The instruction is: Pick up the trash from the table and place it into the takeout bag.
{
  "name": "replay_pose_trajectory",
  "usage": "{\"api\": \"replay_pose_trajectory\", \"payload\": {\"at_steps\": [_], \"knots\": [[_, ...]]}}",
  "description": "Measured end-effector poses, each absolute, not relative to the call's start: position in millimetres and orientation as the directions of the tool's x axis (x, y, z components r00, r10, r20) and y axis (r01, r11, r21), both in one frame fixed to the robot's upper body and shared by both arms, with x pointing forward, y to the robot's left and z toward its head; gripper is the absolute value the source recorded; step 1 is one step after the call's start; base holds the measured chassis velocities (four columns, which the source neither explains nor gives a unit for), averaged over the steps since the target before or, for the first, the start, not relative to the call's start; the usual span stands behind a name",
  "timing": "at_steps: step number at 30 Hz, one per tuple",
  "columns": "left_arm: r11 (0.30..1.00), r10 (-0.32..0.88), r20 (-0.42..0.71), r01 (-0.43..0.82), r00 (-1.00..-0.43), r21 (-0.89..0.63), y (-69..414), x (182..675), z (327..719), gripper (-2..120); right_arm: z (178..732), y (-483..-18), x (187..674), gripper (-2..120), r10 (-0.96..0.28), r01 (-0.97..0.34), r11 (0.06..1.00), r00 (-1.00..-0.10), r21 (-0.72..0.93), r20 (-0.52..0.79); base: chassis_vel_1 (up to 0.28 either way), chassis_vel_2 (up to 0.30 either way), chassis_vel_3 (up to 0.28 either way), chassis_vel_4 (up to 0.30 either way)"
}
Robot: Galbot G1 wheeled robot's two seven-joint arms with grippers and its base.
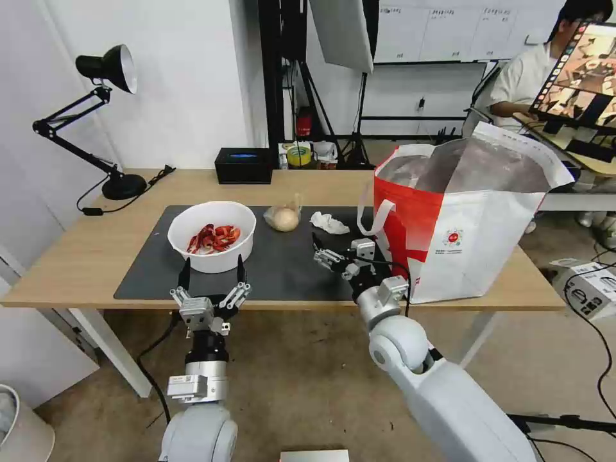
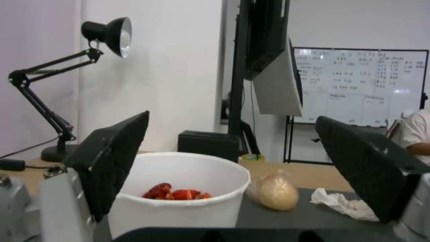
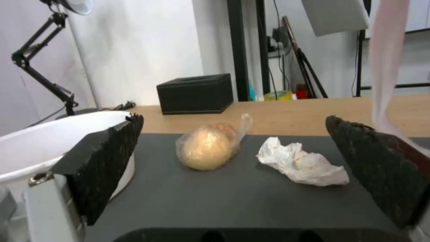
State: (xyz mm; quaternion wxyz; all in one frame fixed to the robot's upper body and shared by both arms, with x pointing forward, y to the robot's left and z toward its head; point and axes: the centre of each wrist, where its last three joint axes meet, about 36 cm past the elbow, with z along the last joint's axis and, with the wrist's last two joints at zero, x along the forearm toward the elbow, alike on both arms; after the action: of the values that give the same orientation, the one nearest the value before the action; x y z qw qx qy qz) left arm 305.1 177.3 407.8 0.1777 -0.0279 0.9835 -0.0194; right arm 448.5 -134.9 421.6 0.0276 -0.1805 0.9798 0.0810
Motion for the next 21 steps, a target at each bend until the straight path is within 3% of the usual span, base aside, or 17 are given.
{"api": "replay_pose_trajectory", "payload": {"at_steps": [21], "knots": [[0.998, -0.061, -0.350, -0.047, -0.935, -0.049, 178, 315, 405, 100, 418, -110, 489, 100, -0.284, -0.277, 0.947, -0.959, 0.161, 0.023, 0.000, 0.000, 0.000, 0.000]]}}
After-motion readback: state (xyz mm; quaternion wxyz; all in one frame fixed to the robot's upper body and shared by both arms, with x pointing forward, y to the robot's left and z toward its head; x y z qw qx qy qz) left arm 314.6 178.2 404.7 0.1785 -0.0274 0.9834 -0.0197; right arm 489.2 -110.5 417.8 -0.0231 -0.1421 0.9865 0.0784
